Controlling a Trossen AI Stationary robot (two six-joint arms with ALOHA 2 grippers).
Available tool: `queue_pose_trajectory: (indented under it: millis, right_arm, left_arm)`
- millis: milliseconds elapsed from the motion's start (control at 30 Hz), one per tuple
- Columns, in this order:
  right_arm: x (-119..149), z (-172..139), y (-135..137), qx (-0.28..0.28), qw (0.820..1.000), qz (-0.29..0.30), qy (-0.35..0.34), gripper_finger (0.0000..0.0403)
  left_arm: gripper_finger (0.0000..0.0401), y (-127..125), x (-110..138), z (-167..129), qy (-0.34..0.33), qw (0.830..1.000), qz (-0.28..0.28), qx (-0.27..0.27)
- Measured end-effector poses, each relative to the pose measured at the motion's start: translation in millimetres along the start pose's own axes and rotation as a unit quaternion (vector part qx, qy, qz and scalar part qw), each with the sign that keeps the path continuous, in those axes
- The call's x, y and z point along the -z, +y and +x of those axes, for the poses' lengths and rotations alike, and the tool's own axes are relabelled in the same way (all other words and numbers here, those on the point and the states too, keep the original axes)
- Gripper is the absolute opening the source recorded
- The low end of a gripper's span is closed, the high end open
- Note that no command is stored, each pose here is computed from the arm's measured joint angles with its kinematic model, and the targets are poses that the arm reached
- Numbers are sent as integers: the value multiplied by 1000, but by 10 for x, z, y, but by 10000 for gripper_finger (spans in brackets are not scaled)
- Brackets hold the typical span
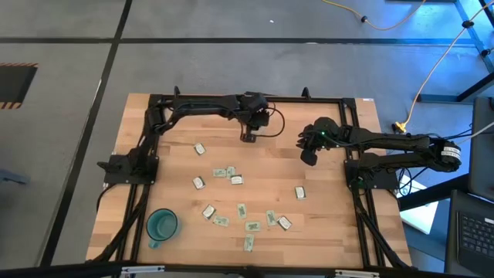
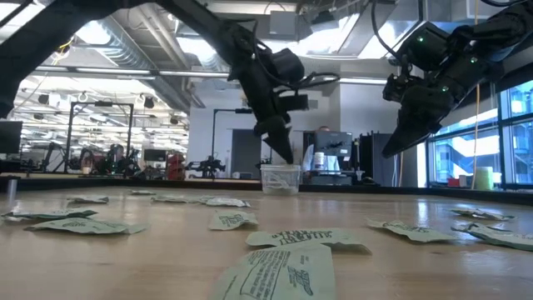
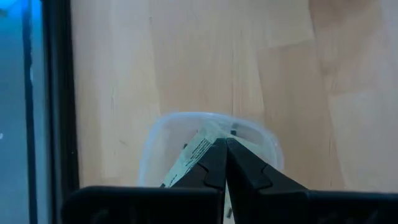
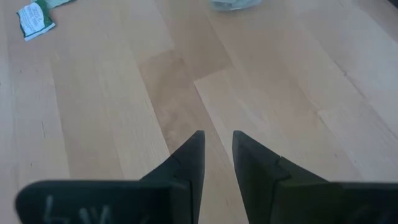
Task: Pick and place items into bin
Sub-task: Put the light green stevia packet into the transparent bin, then put the green stevia packet into the transparent bin
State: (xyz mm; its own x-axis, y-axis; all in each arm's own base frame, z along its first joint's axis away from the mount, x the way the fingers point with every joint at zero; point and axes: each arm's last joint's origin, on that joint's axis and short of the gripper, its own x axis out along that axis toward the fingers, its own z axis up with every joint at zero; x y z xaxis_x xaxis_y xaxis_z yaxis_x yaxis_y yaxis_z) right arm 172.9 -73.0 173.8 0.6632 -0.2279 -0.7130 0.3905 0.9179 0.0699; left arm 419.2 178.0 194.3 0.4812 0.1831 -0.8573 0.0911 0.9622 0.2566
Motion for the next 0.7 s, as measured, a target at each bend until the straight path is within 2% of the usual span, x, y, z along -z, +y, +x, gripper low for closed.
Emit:
queue_pose_trajectory:
  millis: [267,567,700]
  right_arm:
    - [1,0,0,0,1000,0,0,87]
    - [8,1,0,0,1000,0,4,87]
    - [12,1,-1,0,1000,0,6,87]
  left_arm:
    - [9,42,55,5,15,1000,-23,-2]
    - [78,15,18,-147,19,1000,-16,-10]
    - [97,23,22,-418,30,999,-25,-14]
